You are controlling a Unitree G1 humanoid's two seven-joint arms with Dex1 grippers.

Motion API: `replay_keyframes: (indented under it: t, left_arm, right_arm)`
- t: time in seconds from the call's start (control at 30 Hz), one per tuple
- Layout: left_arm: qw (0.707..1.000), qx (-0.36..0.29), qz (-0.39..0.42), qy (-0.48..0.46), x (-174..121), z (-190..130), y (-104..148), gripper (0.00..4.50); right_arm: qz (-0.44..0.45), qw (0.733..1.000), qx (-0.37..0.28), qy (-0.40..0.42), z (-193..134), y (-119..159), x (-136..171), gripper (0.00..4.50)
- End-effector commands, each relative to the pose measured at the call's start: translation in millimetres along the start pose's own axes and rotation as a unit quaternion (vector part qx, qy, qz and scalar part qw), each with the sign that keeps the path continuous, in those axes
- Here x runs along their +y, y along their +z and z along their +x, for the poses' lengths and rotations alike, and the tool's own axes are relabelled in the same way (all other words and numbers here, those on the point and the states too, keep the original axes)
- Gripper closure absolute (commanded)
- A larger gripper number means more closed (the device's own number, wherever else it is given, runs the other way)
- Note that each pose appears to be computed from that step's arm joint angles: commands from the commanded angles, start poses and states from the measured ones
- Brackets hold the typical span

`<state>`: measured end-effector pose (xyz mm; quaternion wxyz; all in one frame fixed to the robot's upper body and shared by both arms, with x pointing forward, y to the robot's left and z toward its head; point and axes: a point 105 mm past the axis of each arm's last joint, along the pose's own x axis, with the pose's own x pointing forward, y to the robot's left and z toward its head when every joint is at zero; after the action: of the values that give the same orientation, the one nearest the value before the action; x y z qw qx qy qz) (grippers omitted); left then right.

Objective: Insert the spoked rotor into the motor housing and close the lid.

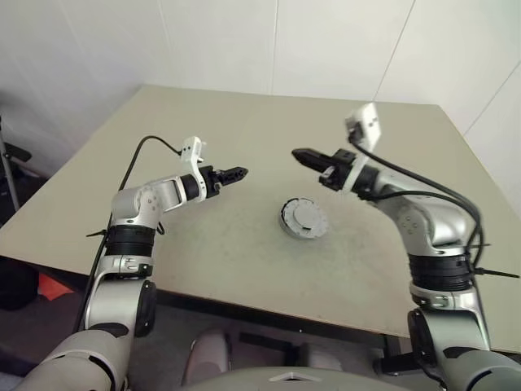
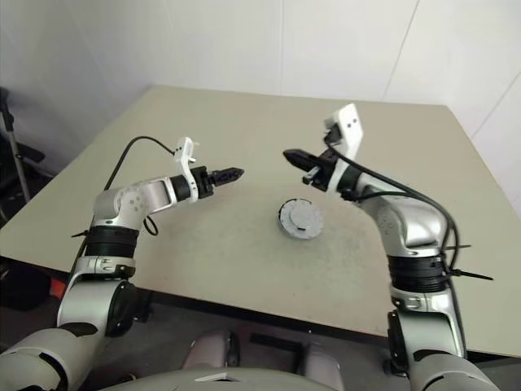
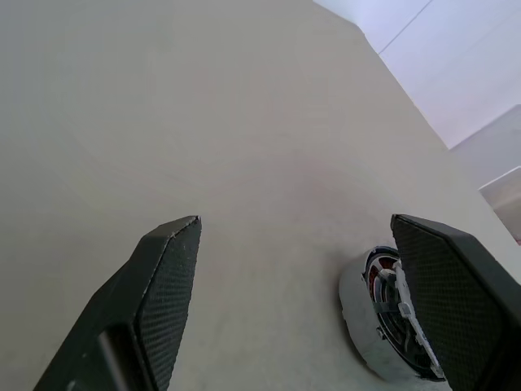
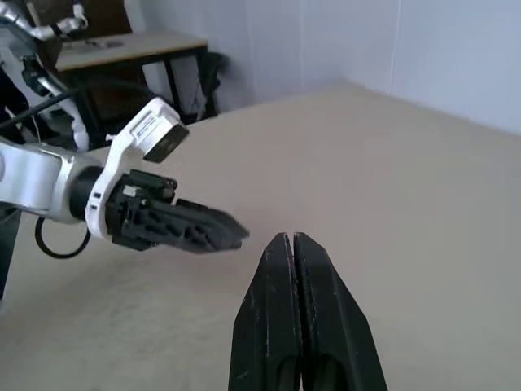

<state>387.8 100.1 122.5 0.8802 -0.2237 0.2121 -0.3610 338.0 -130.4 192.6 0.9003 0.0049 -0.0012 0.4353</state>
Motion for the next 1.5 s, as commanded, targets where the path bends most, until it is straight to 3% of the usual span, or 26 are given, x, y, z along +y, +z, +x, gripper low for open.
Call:
replay_keyframes:
  t: [0.03,0.07,0.17,0.43,0.67,1.13,1.23,1.3,1.5]
  left_arm:
    - [1.000,-0.014,0.020,-0.017,-9,3,11,0.55]
    - [1.000,-0.012,0.020,-0.018,-9,4,10,0.55]
    - [1.000,-0.009,0.020,-0.020,-10,5,10,0.55]
    - [0.999,-0.005,0.024,-0.022,-9,5,12,0.55]
    - [1.000,-0.001,0.023,-0.013,-4,2,9,0.55]
    - [1.000,0.003,0.027,-0.007,-3,-2,9,0.55]
    - [1.000,0.003,0.028,-0.004,-2,-3,9,0.55]
    - [1.000,0.002,0.029,-0.004,-1,-4,9,0.55]
    - [1.000,0.001,0.029,0.000,0,-5,8,0.55]
  right_arm:
    - [0.021,0.999,0.022,0.012,-19,-21,-9,4.48]
    - [0.027,0.999,0.032,0.005,-25,-31,-14,4.48]
    - [-0.005,0.997,0.077,-0.021,-37,-63,-28,3.85]
    - [-0.032,0.999,0.036,0.009,-35,-63,-22,1.25]
    - [-0.002,0.990,0.079,0.114,-45,-84,9,1.25]
    - [-0.026,0.991,0.100,0.089,-18,-105,7,1.25]
    - [-0.026,0.991,0.100,0.088,-14,-105,6,0.71]
    - [-0.031,0.991,0.097,0.088,-12,-102,6,0.07]
    - [-0.061,0.987,0.115,0.099,-13,-110,10,0.03]
